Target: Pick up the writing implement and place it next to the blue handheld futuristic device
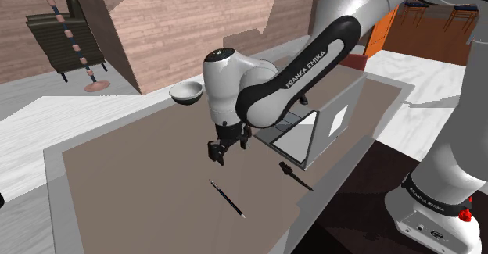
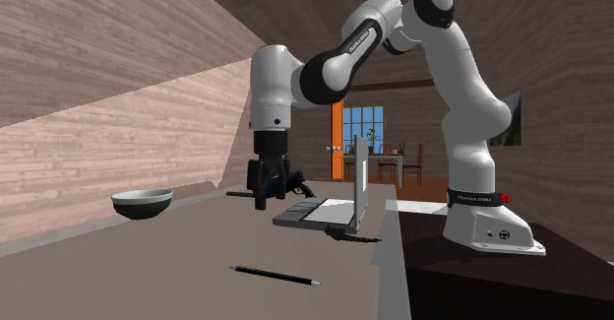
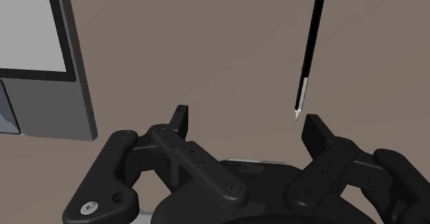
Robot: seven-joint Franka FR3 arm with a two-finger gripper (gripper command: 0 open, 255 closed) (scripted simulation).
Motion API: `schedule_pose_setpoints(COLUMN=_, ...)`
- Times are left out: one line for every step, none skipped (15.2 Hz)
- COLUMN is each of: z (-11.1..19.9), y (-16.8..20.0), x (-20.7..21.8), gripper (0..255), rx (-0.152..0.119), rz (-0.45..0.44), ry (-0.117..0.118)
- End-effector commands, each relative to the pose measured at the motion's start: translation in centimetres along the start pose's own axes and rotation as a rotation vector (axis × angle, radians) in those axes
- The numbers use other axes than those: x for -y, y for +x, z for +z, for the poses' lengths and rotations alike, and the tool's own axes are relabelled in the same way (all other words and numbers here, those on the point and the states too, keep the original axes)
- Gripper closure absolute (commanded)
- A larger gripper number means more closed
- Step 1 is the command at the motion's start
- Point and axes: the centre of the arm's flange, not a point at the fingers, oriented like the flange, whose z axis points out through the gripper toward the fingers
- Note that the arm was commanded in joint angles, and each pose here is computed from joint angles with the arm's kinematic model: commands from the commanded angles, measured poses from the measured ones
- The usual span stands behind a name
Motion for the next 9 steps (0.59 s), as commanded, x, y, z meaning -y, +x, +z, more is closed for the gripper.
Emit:
schedule_pose_setpoints(z=1.7, y=1.0, x=1.9, gripper=0, rx=-0.005, rz=0.006, ry=-0.003)
schedule_pose_setpoints(z=2.4, y=1.4, x=2.9, gripper=0, rx=-0.007, rz=0.008, ry=-0.004)
schedule_pose_setpoints(z=3.2, y=1.9, x=3.8, gripper=0, rx=-0.008, rz=0.01, ry=-0.005)
schedule_pose_setpoints(z=4.0, y=2.4, x=4.8, gripper=0, rx=-0.01, rz=0.012, ry=-0.006)
schedule_pose_setpoints(z=4.8, y=2.9, x=5.7, gripper=0, rx=-0.012, rz=0.014, ry=-0.007)
schedule_pose_setpoints(z=5.6, y=3.4, x=6.7, gripper=0, rx=-0.014, rz=0.017, ry=-0.007)
schedule_pose_setpoints(z=6.4, y=3.9, x=7.6, gripper=0, rx=-0.016, rz=0.019, ry=-0.008)
schedule_pose_setpoints(z=6.7, y=4.1, x=8.0, gripper=0, rx=-0.017, rz=0.02, ry=-0.009)
schedule_pose_setpoints(z=7.2, y=4.1, x=8.0, gripper=0, rx=-0.017, rz=0.02, ry=-0.009)
